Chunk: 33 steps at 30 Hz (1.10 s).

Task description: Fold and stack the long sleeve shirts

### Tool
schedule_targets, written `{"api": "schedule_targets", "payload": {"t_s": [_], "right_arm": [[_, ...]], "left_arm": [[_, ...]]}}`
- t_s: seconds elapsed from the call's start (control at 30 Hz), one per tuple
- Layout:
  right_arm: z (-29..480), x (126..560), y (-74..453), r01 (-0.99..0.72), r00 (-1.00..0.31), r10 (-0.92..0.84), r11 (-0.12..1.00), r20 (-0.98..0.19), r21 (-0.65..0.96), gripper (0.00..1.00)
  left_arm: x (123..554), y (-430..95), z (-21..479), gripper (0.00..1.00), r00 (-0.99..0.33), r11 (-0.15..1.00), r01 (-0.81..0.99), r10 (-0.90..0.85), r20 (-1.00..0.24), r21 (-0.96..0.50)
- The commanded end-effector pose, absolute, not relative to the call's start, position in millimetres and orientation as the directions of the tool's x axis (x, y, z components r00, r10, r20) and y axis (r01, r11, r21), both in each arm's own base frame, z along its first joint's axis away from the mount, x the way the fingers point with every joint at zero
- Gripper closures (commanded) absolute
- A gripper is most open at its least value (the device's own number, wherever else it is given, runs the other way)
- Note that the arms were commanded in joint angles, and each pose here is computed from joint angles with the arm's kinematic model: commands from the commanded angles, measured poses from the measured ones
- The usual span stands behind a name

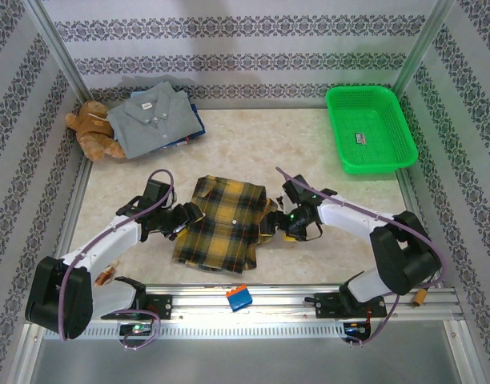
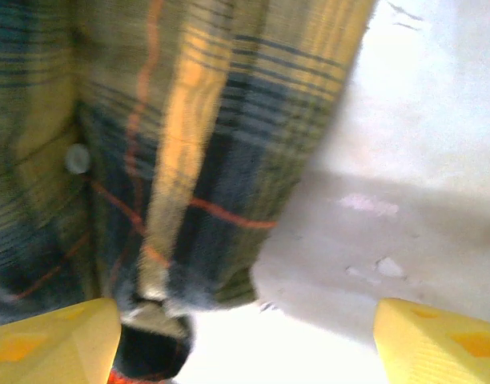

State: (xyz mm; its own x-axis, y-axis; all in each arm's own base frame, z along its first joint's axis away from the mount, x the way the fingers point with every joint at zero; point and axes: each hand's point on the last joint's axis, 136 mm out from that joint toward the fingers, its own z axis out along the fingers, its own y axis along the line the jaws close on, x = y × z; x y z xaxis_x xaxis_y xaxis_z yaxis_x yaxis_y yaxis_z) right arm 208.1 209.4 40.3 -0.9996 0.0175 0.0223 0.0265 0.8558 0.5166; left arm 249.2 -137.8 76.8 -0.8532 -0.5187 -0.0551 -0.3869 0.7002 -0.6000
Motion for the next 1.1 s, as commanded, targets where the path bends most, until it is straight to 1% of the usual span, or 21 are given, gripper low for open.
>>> {"api": "schedule_targets", "payload": {"t_s": [0.0,0.17,0.5,0.77,0.83,0.93,0.97,1.07], "right_arm": [[40.3,236.5,226.3,-0.004,-0.994,0.057,0.837,-0.094,0.548,0.16],[46.9,248.5,240.7,-0.065,-0.979,0.064,0.805,-0.195,0.590,0.14],[63.1,269.6,257.9,-0.150,-0.950,0.070,0.753,-0.306,0.640,0.13],[74.2,268.0,259.1,-0.172,-0.953,0.031,0.761,-0.300,0.626,0.10],[76.3,265.0,256.9,-0.174,-0.955,0.021,0.767,-0.295,0.617,0.08],[79.4,260.0,254.3,-0.179,-0.960,-0.004,0.777,-0.279,0.604,0.07],[79.5,259.0,252.9,-0.177,-0.961,-0.007,0.780,-0.276,0.600,0.03],[82.5,256.9,252.8,-0.182,-0.965,-0.025,0.783,-0.263,0.594,0.02]], "left_arm": [[258.3,-146.7,85.9,0.30,-0.863,0.692,-0.336,-0.499,-0.087,-0.639],[249.9,-151.0,83.3,0.31,-0.888,0.733,-0.311,-0.450,-0.089,-0.606],[241.9,-150.8,75.9,0.32,-0.895,0.759,-0.314,-0.437,-0.090,-0.570],[238.8,-147.7,77.5,0.32,-0.894,0.767,-0.314,-0.438,-0.099,-0.560],[237.3,-146.9,76.0,0.32,-0.893,0.766,-0.317,-0.440,-0.097,-0.559],[235.0,-146.3,74.6,0.32,-0.892,0.766,-0.321,-0.442,-0.094,-0.558],[234.6,-145.4,74.1,0.32,-0.891,0.766,-0.323,-0.445,-0.095,-0.556],[233.5,-144.0,73.9,0.32,-0.888,0.766,-0.325,-0.448,-0.098,-0.554]]}}
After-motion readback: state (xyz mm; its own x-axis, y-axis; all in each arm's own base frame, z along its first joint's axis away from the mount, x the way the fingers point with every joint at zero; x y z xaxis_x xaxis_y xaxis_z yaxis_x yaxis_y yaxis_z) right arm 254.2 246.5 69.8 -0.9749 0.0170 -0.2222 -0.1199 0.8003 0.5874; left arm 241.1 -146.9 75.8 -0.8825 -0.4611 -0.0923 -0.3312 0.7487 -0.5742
